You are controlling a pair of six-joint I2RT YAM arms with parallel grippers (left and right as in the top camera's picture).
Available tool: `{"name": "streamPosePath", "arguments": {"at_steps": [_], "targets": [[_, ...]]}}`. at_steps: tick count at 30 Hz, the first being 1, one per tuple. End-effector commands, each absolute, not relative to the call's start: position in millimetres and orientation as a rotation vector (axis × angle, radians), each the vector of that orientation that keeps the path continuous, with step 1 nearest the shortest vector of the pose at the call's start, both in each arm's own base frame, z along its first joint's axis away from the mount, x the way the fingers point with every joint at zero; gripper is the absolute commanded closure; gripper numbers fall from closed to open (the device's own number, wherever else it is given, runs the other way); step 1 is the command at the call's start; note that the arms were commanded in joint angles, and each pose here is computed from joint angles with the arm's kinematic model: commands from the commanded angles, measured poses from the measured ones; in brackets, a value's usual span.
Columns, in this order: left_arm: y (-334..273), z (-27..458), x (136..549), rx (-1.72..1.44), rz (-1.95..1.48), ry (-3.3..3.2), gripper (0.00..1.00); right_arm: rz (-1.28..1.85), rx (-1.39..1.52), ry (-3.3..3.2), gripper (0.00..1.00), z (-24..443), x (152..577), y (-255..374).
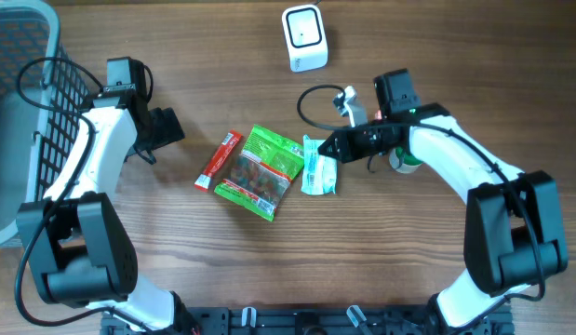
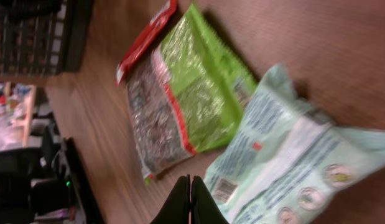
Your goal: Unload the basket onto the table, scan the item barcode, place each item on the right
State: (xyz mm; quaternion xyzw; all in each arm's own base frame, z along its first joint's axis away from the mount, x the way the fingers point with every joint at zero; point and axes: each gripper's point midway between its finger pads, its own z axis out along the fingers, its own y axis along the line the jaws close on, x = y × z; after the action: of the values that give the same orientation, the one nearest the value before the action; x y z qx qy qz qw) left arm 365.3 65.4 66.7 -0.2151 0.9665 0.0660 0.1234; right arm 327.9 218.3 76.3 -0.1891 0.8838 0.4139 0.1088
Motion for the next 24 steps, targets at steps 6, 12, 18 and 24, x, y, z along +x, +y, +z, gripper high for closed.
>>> {"name": "streamPosePath", "arguments": {"at_steps": [6, 12, 18, 24], "targets": [[66.8, 76.6, 370.1, -0.619, 0.181, 2.792, 0.0, 1.36, -0.524, 2.524, 0.96, 41.3, 295.8, 227.0], [66.8, 76.6, 370.1, -0.619, 0.181, 2.792, 0.0, 1.34, -0.252, 2.604, 0.96, -7.2, 307.6, 209.7], [66.8, 76.6, 370.1, -0.619, 0.181, 2.792, 0.0, 1.319, -0.234, 2.627, 0.96, -6.2, 309.4, 206.7], [66.8, 76.6, 370.1, -0.619, 0.181, 2.792, 0.0, 1.562, -0.404, 2.374, 0.96, 80.4, 323.7, 233.4]]}}
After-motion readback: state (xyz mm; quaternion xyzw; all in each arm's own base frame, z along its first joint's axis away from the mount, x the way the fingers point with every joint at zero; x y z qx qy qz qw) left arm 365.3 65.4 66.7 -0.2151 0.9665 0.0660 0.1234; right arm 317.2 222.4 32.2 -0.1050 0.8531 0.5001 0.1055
